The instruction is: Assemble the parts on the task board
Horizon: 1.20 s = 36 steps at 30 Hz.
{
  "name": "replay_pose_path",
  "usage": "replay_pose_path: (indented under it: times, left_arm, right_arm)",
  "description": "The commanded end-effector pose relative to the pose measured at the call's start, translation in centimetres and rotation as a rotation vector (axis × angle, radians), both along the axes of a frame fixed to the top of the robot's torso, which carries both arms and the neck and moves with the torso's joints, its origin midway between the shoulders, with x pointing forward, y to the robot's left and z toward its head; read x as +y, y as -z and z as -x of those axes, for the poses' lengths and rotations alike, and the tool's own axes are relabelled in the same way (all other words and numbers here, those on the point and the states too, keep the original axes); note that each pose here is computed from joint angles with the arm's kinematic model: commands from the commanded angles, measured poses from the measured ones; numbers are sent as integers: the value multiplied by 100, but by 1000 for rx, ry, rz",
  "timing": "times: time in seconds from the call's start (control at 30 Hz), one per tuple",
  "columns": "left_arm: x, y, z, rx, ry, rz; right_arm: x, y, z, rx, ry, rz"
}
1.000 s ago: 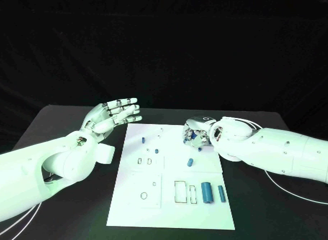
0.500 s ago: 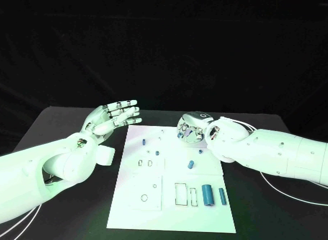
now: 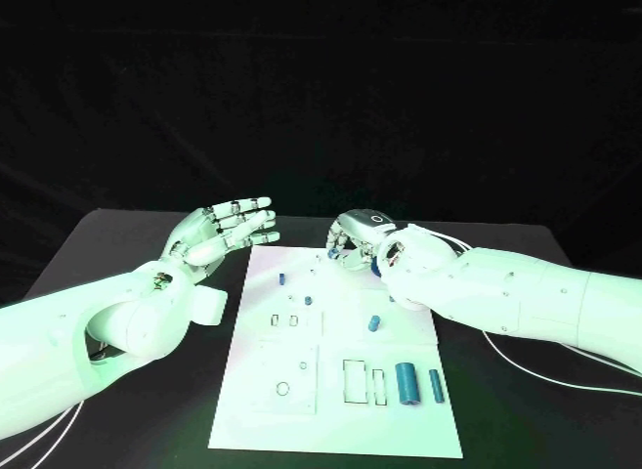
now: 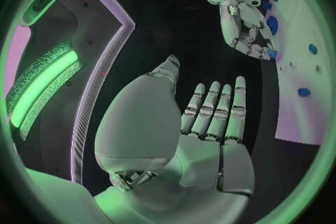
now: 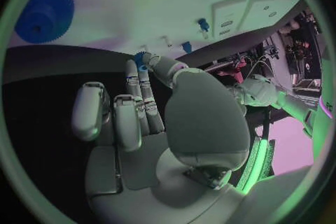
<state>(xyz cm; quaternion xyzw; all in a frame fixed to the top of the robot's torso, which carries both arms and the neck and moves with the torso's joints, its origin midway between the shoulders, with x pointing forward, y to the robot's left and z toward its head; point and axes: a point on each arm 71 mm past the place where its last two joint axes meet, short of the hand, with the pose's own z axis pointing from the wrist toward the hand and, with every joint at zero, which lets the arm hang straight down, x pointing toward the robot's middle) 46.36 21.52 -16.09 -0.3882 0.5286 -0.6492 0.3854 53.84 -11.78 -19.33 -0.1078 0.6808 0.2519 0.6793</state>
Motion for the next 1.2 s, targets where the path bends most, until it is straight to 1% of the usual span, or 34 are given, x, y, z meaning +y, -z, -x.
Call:
replay_pose_path:
  times: [0.03,0.27,0.57,1.2]
  left_arm:
    - [-27,-19,1,-4,17,12]
    - [-44,-28,-3,-8,18,14]
    - [-58,-33,-7,-9,20,14]
    - [-84,-47,-18,-9,28,16]
  right_arm:
    - [48,-6,-27,-20,12,-17]
    - [141,57,-56,0,19,-20]
    - [190,135,-67,31,22,-10]
    - [257,172,-96,41,25,0]
